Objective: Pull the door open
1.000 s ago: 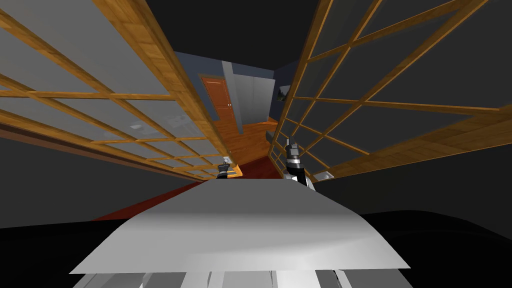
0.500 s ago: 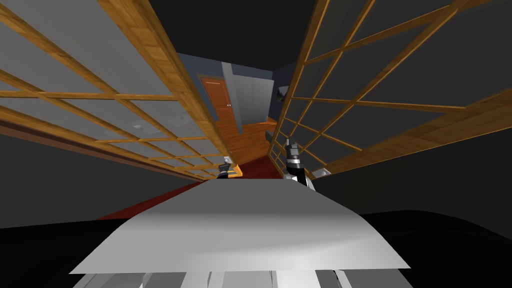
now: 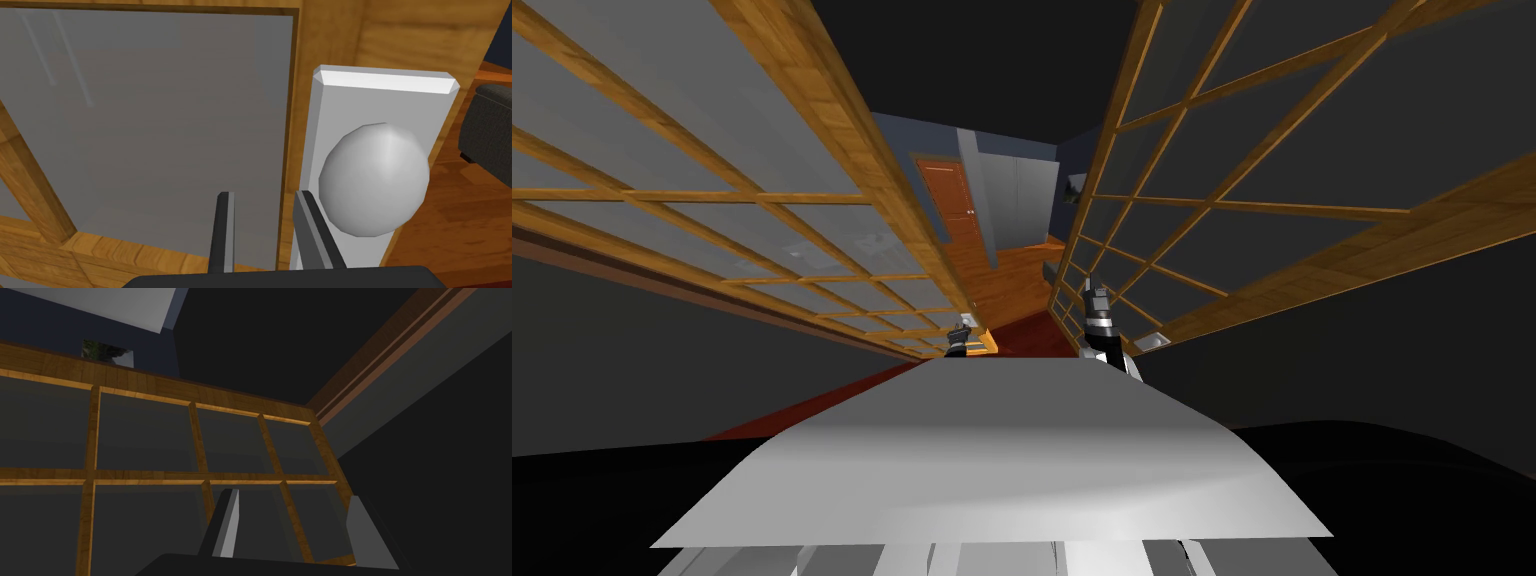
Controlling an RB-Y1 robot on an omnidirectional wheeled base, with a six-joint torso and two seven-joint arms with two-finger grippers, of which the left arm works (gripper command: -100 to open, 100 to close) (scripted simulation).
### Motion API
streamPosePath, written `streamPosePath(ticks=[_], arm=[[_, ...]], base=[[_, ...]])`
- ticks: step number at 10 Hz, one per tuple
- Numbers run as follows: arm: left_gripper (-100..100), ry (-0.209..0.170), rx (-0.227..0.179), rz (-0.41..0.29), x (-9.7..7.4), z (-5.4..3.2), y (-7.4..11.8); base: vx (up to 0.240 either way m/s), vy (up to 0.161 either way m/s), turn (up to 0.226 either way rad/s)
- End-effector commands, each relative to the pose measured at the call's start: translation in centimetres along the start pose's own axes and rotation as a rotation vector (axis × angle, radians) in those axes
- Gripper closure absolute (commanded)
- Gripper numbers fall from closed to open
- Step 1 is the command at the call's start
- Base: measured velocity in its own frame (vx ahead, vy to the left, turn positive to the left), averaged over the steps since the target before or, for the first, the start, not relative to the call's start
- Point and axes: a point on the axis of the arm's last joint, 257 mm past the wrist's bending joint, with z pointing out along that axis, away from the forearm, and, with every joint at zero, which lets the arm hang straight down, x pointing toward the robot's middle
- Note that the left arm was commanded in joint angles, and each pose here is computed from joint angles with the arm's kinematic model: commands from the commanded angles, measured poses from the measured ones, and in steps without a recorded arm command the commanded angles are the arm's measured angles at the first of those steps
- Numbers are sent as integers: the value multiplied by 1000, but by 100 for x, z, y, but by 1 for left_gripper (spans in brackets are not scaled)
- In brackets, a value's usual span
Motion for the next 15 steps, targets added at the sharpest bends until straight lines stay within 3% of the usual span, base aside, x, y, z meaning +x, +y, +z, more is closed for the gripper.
streamPosePath(ticks=[1,8,11,12,13,14,15], arm=[[-100,0,-13,-14,77,147,95],[-100,-3,-14,-16,88,182,99],[-100,-20,-20,-27,156,369,123],[-100,-20,-20,-27,156,369,123],[-100,-46,0,-9,63,323,-55],[100,-46,0,-9,63,323,-55],[100,-46,0,-9,63,323,-55]], base=[[-20,-18,73],[-2,-8,2],[-11,-39,28],[-20,-37,14],[-2,11,40],[11,18,-9],[3,-7,-36]])
